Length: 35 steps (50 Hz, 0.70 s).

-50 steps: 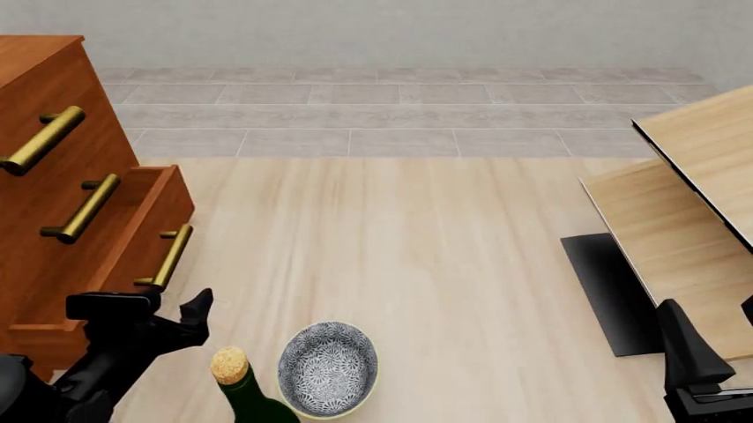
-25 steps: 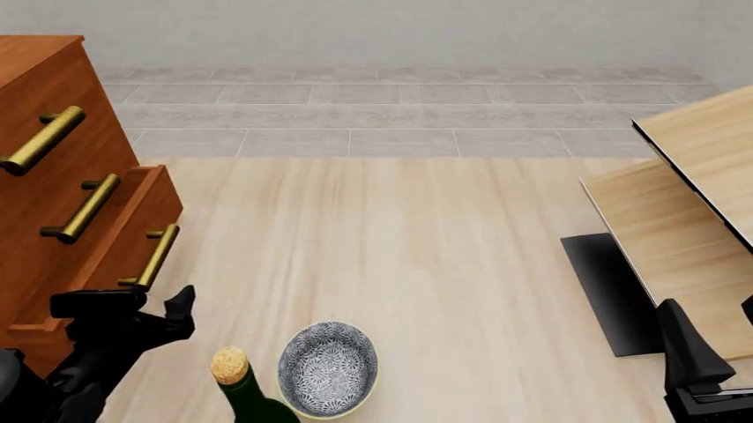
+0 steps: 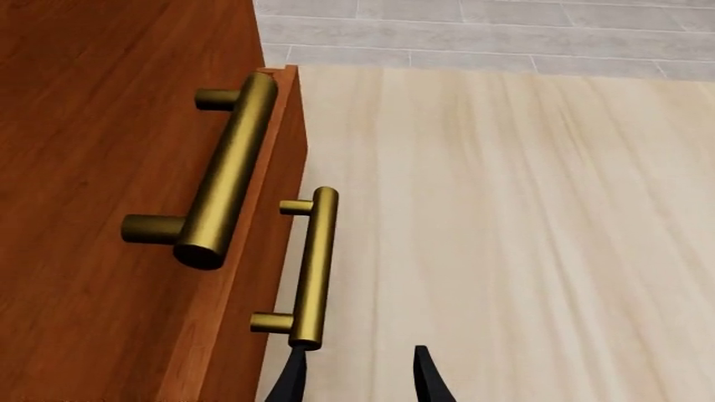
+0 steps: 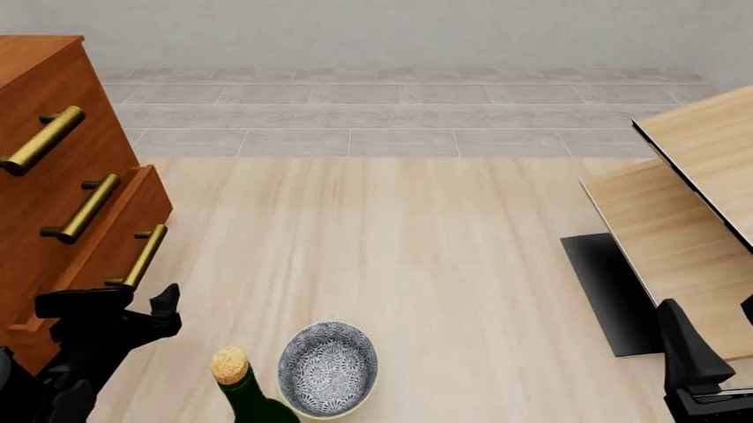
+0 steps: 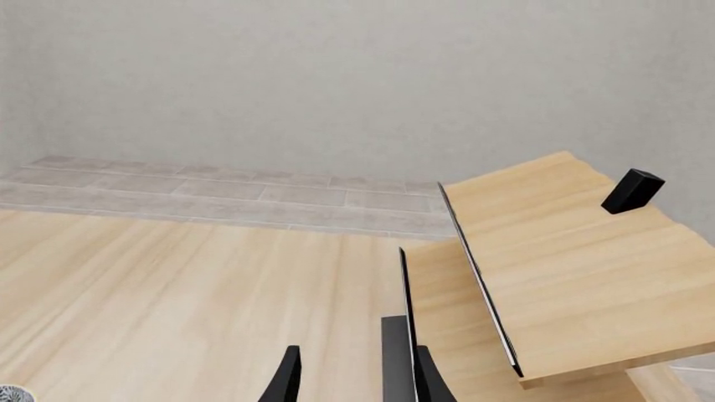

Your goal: Close the bottom drawer of the cabinet.

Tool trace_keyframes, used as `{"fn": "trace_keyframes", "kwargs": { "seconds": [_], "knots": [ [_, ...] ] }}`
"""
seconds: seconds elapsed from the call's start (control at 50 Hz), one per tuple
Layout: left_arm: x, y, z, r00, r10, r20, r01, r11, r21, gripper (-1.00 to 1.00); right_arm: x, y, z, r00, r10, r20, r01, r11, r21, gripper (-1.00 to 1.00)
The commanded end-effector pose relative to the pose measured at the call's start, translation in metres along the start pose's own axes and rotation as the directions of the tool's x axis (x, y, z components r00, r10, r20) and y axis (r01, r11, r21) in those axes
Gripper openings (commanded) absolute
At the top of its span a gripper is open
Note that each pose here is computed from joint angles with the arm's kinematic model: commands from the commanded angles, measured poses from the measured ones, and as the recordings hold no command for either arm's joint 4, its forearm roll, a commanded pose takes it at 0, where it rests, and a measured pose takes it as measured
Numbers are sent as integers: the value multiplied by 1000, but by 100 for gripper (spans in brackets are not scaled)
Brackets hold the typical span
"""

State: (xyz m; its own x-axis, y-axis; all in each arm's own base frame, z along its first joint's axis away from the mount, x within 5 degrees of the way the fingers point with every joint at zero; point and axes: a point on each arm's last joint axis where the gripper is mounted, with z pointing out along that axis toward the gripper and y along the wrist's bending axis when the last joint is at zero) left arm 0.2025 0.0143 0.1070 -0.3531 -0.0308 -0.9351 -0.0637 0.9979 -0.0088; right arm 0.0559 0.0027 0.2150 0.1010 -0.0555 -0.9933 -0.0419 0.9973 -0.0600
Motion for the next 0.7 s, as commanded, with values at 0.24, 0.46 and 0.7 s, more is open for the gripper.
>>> {"fn": "trace_keyframes", "kwargs": {
  "seconds": [0.24, 0.46, 0.7],
  "knots": [
    [2, 19, 9, 1000, -7, -7, 6, 996, -93, 100, 0, 0, 0, 1000, -1, 1, 1, 1000, -1, 100],
    [1, 20, 8, 1000, -3, -5, 2, 995, -98, 100, 0, 0, 0, 1000, -2, 2, 2, 1000, -2, 100],
    [0, 25, 7, 1000, 8, -1, -8, 993, -121, 100, 0, 0, 0, 1000, -3, 3, 3, 1000, -2, 100]
  ]
}}
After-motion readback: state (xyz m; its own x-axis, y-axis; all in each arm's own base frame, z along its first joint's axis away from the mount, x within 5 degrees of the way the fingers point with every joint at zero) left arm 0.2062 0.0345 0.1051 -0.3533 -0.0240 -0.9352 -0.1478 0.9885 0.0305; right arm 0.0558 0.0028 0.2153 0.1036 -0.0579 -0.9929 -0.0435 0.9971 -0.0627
